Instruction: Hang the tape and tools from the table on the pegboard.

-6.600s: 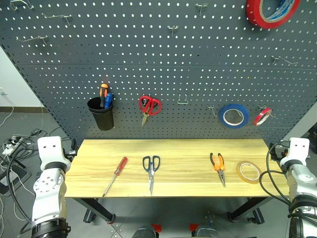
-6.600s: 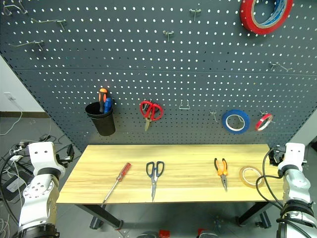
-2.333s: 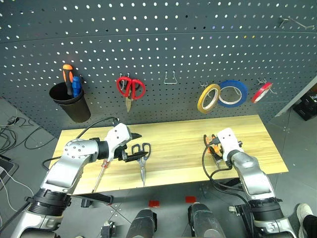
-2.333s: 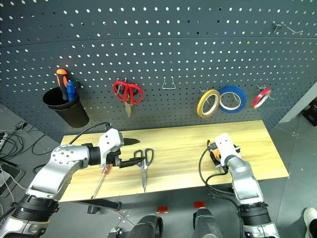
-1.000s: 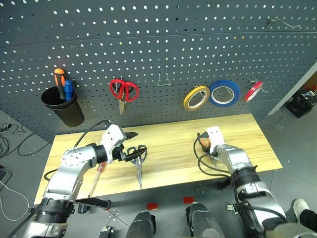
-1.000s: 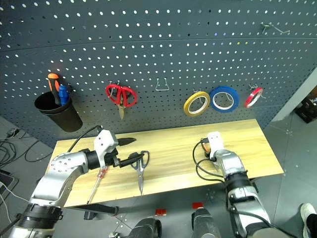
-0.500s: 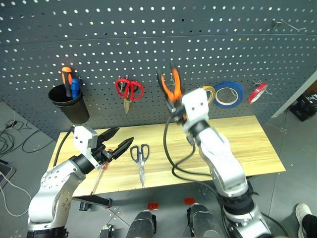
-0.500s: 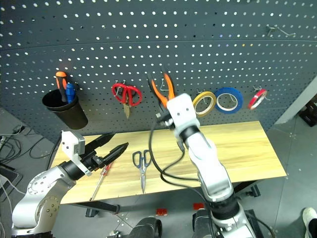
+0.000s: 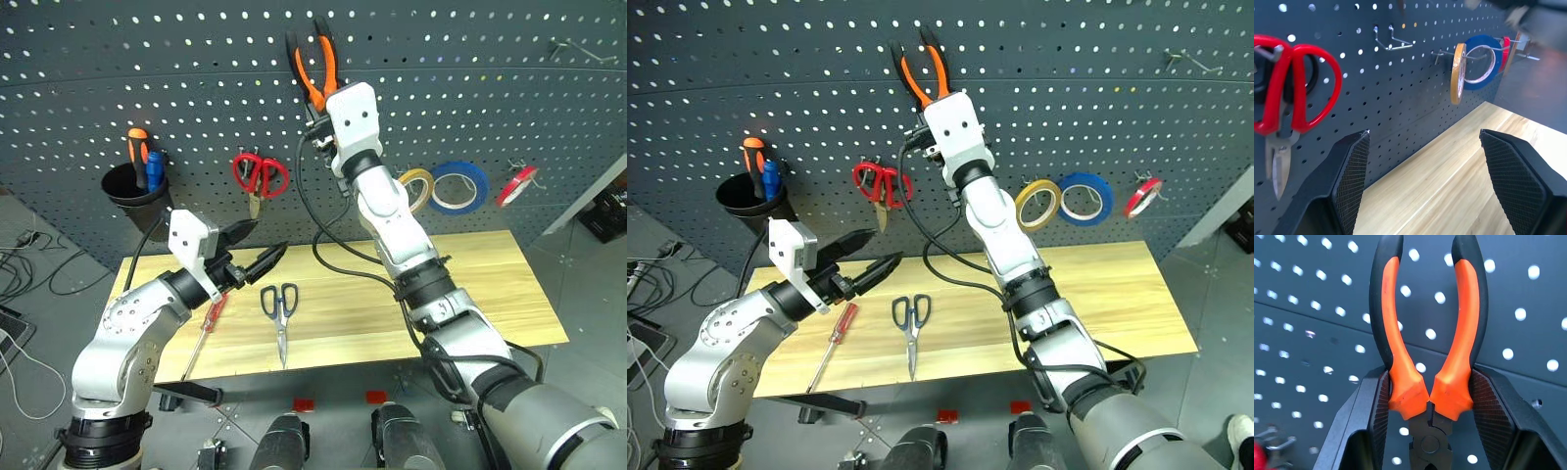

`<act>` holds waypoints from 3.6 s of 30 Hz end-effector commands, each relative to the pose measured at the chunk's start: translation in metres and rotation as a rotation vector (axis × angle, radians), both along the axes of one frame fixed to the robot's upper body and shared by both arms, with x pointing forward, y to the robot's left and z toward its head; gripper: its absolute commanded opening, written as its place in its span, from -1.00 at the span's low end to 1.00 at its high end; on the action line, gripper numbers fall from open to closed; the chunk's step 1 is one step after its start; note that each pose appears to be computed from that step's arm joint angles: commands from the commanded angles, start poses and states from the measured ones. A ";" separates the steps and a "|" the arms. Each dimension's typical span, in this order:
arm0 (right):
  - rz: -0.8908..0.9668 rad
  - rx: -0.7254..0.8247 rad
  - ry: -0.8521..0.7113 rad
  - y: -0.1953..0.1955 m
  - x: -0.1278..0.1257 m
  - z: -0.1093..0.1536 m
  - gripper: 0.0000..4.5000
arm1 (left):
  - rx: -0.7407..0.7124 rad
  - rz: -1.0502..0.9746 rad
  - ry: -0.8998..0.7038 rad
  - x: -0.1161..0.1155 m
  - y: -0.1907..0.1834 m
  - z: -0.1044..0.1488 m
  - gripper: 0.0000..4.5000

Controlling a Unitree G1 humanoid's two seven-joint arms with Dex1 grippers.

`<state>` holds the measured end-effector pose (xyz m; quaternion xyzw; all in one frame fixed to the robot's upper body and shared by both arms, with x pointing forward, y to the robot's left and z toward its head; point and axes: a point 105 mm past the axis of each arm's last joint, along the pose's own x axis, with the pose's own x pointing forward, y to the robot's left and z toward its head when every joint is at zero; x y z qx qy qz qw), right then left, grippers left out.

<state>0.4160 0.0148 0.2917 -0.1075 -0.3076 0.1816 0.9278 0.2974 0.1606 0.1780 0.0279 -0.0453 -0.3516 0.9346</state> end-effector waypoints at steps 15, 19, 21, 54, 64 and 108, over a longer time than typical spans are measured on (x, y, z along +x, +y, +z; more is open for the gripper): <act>-0.073 0.012 0.193 -0.027 0.017 -0.068 -0.06 | 0.031 0.059 0.014 0.005 0.003 -0.008 0.68; -0.029 0.031 0.223 -0.028 0.014 -0.071 0.09 | 0.047 0.126 0.058 0.012 0.008 -0.020 0.68; 0.009 0.045 0.247 -0.029 0.011 -0.072 0.36 | 0.045 0.175 0.114 0.016 0.012 -0.030 0.68; 0.764 -0.348 0.899 -0.044 -0.169 -0.161 0.98 | 0.215 0.673 0.891 0.004 -0.017 -0.194 1.00; 0.774 -0.302 0.941 -0.052 -0.172 -0.157 0.98 | 0.199 0.797 0.987 0.013 -0.016 -0.212 1.00; 0.824 -0.341 0.480 -0.059 -0.190 -0.088 1.00 | 0.274 0.416 -0.289 0.005 -0.003 0.011 -0.73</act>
